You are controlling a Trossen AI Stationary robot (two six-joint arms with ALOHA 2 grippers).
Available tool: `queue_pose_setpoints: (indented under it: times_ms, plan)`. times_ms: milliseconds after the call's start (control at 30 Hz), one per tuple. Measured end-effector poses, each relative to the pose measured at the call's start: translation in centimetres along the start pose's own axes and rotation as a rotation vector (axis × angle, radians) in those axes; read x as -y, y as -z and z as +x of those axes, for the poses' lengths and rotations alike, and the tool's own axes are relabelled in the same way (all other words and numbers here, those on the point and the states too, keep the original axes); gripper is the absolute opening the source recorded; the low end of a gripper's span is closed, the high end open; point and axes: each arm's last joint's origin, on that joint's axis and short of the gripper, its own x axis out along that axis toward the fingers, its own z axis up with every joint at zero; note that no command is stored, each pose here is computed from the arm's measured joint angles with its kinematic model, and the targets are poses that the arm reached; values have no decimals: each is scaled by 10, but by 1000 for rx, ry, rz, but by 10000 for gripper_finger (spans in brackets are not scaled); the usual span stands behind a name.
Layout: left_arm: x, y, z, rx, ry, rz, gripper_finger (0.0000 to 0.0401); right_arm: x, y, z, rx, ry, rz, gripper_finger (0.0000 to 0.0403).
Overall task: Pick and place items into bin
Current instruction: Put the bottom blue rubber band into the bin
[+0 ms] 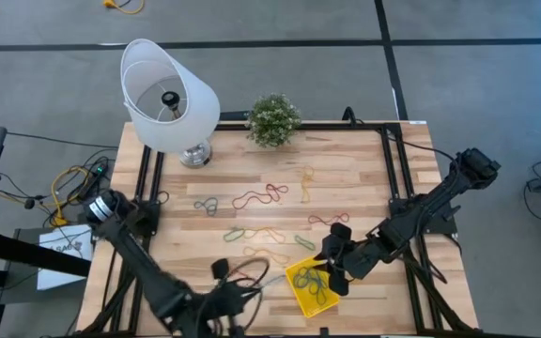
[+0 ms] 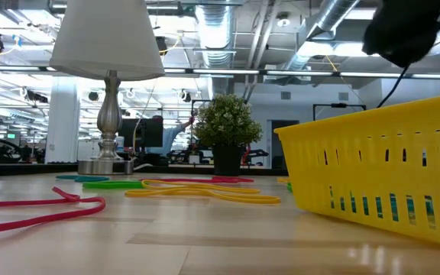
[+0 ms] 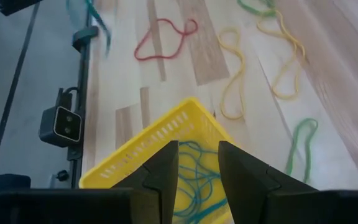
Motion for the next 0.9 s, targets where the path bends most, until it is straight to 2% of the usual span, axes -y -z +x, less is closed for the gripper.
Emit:
queue_pose_setpoints:
  times_ms: [100, 233, 400, 667, 900]
  plan:
    - [-4, -17, 16, 47, 20, -11, 0, -3, 10, -3, -48, 15, 43, 109]
    - [-14, -30, 36, 29, 52, 2, 0, -12, 31, -12, -117, 42, 91, 109]
    - [-26, -37, 60, 0, 73, -22, 0, -25, 59, -29, -93, 96, 145, 109]
    - [-13, -32, 110, 97, 170, 19, 0, -37, 79, -44, -33, 90, 148, 109]
    - [-21, -6, 151, -17, 125, -33, 0, -39, 82, -46, -42, 75, 142, 109]
